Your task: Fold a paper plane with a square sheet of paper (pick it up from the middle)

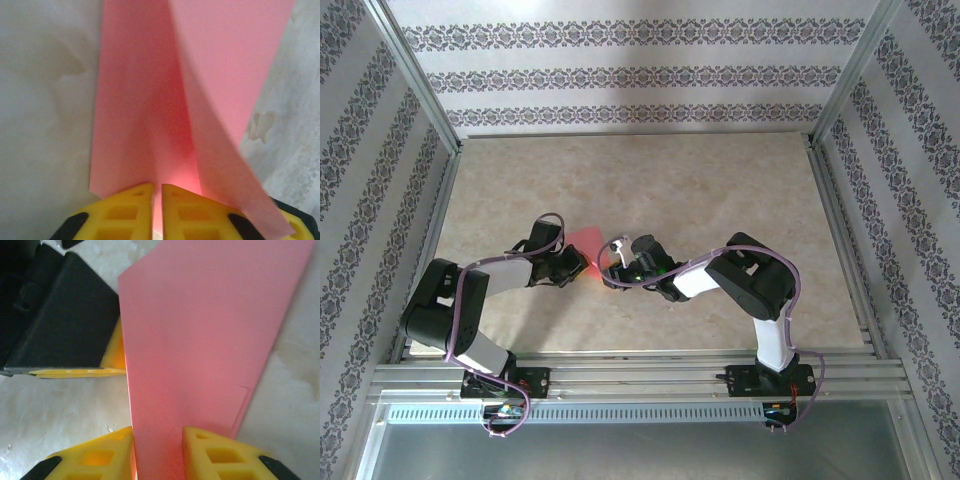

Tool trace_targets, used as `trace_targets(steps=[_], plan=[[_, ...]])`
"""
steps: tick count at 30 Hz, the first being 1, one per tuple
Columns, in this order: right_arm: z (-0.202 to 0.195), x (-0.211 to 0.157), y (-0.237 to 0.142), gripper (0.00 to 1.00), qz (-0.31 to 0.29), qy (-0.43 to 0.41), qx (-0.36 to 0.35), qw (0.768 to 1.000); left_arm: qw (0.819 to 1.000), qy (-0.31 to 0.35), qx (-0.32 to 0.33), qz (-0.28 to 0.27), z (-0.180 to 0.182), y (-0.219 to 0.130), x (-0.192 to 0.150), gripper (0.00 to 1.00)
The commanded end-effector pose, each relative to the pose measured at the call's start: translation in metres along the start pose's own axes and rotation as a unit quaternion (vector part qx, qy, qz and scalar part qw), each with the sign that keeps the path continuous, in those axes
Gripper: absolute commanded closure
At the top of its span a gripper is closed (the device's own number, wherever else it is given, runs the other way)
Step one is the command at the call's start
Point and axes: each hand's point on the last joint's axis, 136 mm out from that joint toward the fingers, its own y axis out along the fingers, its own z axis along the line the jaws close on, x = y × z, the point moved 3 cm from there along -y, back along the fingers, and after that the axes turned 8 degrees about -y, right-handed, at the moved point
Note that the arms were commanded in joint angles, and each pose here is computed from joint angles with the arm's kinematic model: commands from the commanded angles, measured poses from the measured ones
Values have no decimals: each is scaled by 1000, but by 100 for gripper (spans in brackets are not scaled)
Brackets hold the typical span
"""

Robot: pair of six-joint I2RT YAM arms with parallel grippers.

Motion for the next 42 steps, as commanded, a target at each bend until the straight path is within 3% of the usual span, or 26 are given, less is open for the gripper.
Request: trace_targets(steps=[1, 8, 14, 22, 31, 42], plan=[[-4, -3, -4, 68, 23, -9, -8, 1000, 1000, 9, -9, -8, -10, 3, 3, 83], [-6, -4, -6, 68, 34, -22, -20, 999, 1000, -4, 28, 0, 6, 5, -1, 76], [-9, -6, -8, 70, 38, -23, -27, 999, 999, 26, 10, -21, -13, -10, 5, 78], [-8, -2, -8, 70, 37, -27, -27, 999, 999, 36, 2, -12, -20, -3, 8, 79], [-9, -3, -10, 70, 37, -31, -26, 998, 999, 30, 38, -12, -5, 7, 11, 83], [-3, 16, -19, 64, 29, -20, -29, 999, 998, 21, 62, 8, 6, 12, 5, 68]])
